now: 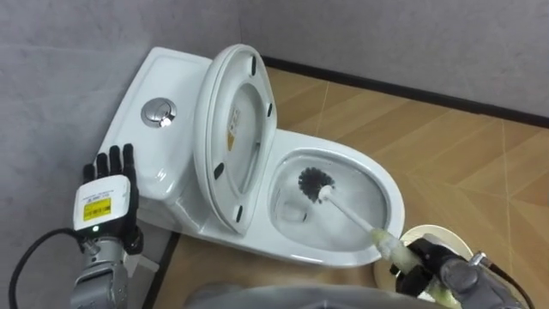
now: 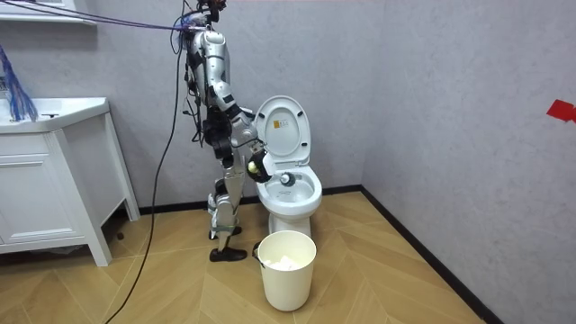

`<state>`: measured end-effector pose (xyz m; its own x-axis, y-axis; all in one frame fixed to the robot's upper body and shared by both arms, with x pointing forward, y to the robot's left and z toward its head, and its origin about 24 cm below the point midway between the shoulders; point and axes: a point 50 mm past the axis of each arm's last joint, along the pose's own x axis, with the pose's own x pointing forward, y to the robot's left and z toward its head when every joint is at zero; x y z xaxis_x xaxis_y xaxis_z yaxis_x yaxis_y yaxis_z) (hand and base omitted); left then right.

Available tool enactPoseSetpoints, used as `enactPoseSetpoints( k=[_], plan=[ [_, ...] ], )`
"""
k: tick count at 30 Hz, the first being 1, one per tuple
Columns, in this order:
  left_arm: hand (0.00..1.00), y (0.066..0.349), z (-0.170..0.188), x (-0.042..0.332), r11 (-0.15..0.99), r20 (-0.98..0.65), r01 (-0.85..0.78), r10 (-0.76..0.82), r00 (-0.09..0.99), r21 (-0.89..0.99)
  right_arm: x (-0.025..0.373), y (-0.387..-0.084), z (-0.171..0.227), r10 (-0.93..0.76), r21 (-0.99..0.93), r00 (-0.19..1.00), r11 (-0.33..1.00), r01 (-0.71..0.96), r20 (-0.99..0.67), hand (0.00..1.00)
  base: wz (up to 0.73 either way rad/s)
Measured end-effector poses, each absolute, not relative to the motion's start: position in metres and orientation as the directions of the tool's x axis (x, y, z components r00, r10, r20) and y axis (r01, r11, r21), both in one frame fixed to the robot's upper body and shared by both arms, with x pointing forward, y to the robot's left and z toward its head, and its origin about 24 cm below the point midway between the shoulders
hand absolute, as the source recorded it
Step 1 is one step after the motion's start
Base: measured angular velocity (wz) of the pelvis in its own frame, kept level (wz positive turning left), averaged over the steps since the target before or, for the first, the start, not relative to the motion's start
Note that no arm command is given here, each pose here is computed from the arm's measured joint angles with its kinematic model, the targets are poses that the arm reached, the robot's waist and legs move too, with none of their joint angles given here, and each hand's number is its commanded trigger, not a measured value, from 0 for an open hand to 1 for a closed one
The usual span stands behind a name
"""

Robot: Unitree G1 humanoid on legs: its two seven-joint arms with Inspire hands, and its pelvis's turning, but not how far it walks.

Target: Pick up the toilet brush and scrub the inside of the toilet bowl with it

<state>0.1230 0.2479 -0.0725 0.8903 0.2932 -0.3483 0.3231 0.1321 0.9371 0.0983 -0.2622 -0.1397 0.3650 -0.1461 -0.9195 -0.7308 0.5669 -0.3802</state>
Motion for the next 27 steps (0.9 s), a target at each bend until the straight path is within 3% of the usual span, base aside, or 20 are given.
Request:
enactPoseSetpoints(
  k=[10, 27],
  plan=[
    [0.00, 0.231, -0.057, 0.165, 0.156, -0.235, 0.209, 0.174, 0.956, 0.965, 0.100, -0.251, -0.140, -0.118, -0.387, 0.373, 0.409, -0.826, -0.920, 1.00, -0.02],
    [0.00, 0.225, -0.060, 0.181, 0.162, -0.166, 0.149, 0.100, 0.981, 0.975, 0.138, -0.266, -0.135, -0.155, -0.424, 0.400, 0.464, -0.778, -0.903, 1.00, 0.02]
  ],
)
